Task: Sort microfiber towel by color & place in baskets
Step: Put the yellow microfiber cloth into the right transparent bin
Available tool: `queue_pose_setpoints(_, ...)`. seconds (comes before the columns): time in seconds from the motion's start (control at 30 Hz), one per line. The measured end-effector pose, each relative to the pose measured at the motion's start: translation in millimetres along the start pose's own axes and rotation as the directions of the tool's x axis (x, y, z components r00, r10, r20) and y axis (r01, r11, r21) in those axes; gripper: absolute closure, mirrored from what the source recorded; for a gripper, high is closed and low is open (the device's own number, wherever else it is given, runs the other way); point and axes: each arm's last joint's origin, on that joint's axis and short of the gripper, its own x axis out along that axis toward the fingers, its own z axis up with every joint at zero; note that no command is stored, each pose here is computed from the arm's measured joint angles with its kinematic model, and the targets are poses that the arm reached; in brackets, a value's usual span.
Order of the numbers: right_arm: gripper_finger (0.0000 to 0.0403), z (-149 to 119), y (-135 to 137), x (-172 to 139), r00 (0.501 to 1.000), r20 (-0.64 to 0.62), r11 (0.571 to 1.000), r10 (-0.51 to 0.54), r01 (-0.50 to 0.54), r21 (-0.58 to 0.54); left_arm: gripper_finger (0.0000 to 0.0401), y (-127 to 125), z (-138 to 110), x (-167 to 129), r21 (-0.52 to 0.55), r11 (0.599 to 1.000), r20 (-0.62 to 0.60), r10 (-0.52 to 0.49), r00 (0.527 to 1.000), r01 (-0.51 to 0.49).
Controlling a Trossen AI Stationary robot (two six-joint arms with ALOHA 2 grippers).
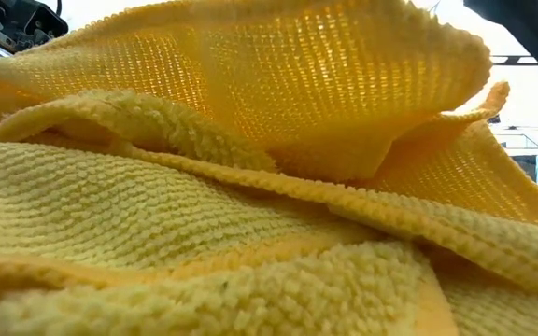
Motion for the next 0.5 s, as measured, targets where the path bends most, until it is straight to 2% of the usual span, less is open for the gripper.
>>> queue_pose_setpoints(0.27, 0.0131, -4, 7, 55, 0.994, -0.105, 0.999, -0.035, 0.033, -0.016, 0.04, 0, 0, 0, 0.0, 1.0, 0.001, 0.0, 1.0, 0.0)
queue_pose_setpoints(0.5, 0.0134, -10, 9, 81, 0.985, -0.163, 0.998, -0.055, 0.056, -0.004, 0.04, 0, 0, 0, 0.0, 1.0, 0.0, 0.0, 1.0, 0.0)
